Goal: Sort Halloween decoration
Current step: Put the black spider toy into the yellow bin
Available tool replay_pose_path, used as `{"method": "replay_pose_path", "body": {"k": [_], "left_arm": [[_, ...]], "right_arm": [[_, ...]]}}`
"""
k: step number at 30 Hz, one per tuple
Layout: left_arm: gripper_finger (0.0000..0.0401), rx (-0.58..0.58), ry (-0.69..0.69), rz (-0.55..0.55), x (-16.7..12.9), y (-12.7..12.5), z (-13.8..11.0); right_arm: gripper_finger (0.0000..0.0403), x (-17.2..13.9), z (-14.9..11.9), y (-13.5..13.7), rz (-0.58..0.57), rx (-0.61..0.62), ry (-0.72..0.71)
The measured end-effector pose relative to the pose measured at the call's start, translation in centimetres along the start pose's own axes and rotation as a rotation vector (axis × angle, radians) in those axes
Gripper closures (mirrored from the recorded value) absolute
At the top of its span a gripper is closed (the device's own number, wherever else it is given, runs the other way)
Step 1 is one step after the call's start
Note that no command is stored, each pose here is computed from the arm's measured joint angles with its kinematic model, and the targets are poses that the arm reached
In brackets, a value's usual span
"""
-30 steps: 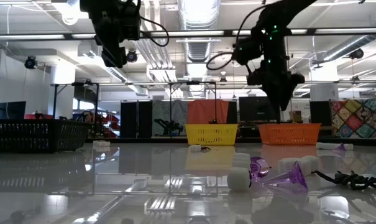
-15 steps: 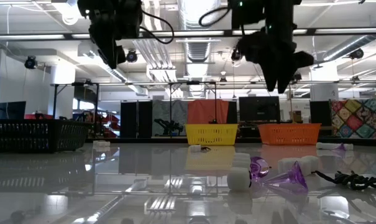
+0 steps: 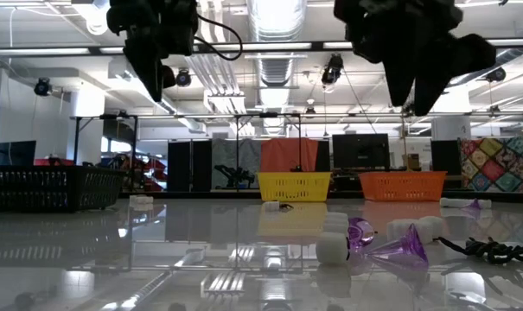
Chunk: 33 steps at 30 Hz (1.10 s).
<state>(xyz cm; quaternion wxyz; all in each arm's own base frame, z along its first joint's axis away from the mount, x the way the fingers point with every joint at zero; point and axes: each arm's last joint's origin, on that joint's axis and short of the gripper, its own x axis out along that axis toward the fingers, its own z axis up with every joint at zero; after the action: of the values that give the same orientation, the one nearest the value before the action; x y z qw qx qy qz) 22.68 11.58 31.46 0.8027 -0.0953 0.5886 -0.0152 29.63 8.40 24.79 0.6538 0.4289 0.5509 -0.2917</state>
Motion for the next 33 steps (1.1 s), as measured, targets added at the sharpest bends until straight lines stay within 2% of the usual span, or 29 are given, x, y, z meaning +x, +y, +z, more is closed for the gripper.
{"method": "replay_pose_path", "body": {"k": [7, 14, 19, 24, 33], "left_arm": [[0.0301, 0.021, -0.003, 0.001, 0.0, 0.0, 0.0], [0.0301, 0.023, -0.003, 0.001, 0.0, 0.0, 0.0], [0.0301, 0.023, -0.003, 0.001, 0.0, 0.0, 0.0], [0.0301, 0.023, -0.004, 0.001, 0.0, 0.0, 0.0], [0.0301, 0.018, 0.002, -0.001, 0.0, 0.0, 0.0]], "right_arm": [[0.0225, 2.3, -3.7, 2.5, 0.081, 0.053, 0.025], [0.0216, 4.6, -6.4, 4.3, 0.067, 0.066, 0.051], [0.0216, 5.9, -7.3, 6.3, 0.064, 0.016, 0.057], [0.0216, 7.3, -8.0, 8.8, 0.081, -0.110, 0.057], [0.0216, 9.9, -8.8, 10.6, -0.046, -0.127, 0.088]]}}
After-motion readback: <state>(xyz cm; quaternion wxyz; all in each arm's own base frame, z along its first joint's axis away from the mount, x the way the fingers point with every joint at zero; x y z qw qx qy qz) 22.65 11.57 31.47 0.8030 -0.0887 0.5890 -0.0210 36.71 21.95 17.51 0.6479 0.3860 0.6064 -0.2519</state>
